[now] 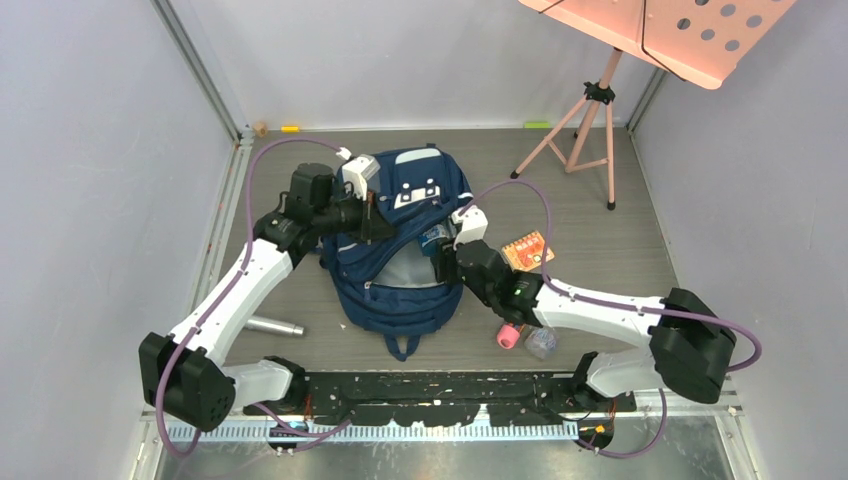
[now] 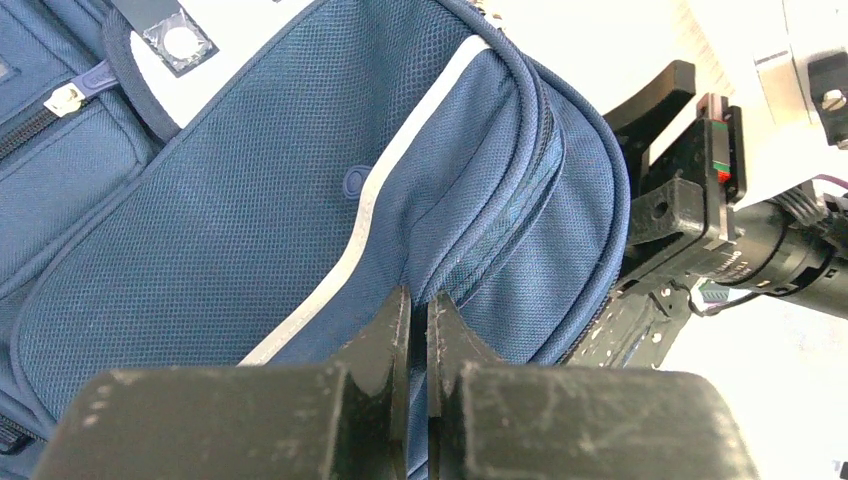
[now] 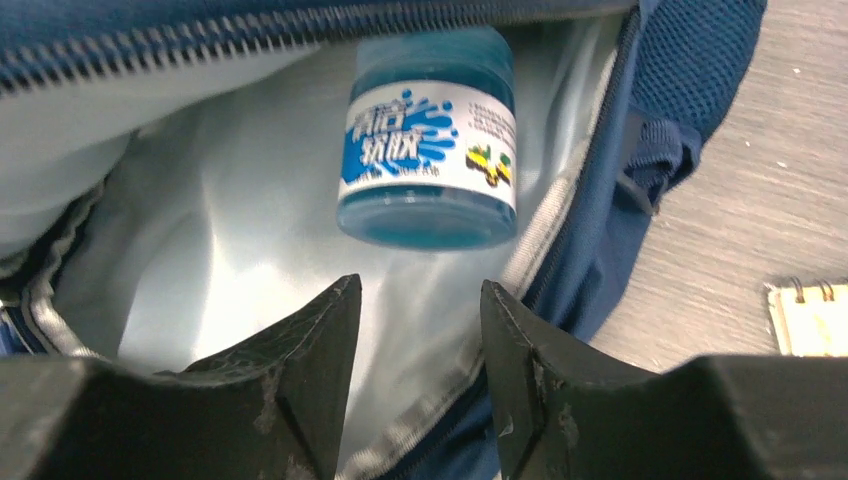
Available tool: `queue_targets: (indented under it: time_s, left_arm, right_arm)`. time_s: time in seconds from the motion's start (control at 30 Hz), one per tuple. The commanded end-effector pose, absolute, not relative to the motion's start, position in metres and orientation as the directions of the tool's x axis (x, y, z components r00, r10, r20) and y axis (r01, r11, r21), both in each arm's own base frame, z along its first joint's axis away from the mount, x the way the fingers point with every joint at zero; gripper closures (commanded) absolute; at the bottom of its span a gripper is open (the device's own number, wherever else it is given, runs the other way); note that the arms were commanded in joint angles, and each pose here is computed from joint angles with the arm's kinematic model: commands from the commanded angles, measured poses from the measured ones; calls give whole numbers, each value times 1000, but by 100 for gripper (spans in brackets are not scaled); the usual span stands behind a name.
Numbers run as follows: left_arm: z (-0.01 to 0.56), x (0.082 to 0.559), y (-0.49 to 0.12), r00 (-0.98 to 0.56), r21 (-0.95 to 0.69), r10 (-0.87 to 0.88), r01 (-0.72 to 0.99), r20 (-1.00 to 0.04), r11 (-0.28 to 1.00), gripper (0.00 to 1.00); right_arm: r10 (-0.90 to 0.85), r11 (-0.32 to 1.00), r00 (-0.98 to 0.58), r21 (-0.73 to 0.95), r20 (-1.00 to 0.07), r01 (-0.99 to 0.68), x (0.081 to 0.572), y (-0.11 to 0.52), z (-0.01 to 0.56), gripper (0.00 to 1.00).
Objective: Pack the student bag
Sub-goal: Place the personal item in the student bag, then pick up the stationery from the center of the board.
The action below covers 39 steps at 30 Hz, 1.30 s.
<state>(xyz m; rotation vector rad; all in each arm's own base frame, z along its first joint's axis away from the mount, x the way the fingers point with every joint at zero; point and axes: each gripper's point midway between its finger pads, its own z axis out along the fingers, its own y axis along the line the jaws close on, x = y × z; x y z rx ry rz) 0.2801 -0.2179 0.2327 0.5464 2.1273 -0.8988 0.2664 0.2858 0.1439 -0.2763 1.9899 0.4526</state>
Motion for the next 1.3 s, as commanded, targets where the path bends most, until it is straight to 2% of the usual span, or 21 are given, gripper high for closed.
queue_targets:
  time_s: [0.0,0.33,0.53,0.6,0.83,0.93,1.03,1.13,1.27]
  left_arm:
    - [281,277,-232,-496,-391,39,727,-867,564,100]
    - [289,262,-243,-440,-350,68,789,-895,505,100]
    - [284,267,-240,-449,-341,78,770,-890,540,100]
    - [283,272,-235,-450,-329,75,747,-890,577,100]
    - [272,289,-212,-471,-285,65,631,-880,721,100]
    - [274,289,-210,-466,-280,61,626,-883,727,100]
    - [275,289,-208,-462,-275,59,621,-885,734,100]
    - [273,290,-207,-464,-271,62,615,-884,740,100]
    - [273,291,-207,-466,-270,64,613,-882,742,100]
  right_arm:
    - [118,881,-354,262,-928,-393,285,308,164,47]
    - [189,903,-166,237,-968,-357,340,335,164,54]
    - [126,918,-139,169,-982,-359,354,339,163,52]
    - [117,917,-159,168,-980,-363,349,336,161,48]
    - [71,871,-320,215,-945,-442,300,321,155,24]
    - [36,865,-421,239,-906,-442,270,303,149,19]
    - [72,854,-455,291,-888,-432,247,281,172,14]
    - [95,914,-518,281,-850,-293,235,240,175,9]
    - [189,975,-554,222,-811,8,226,170,177,5]
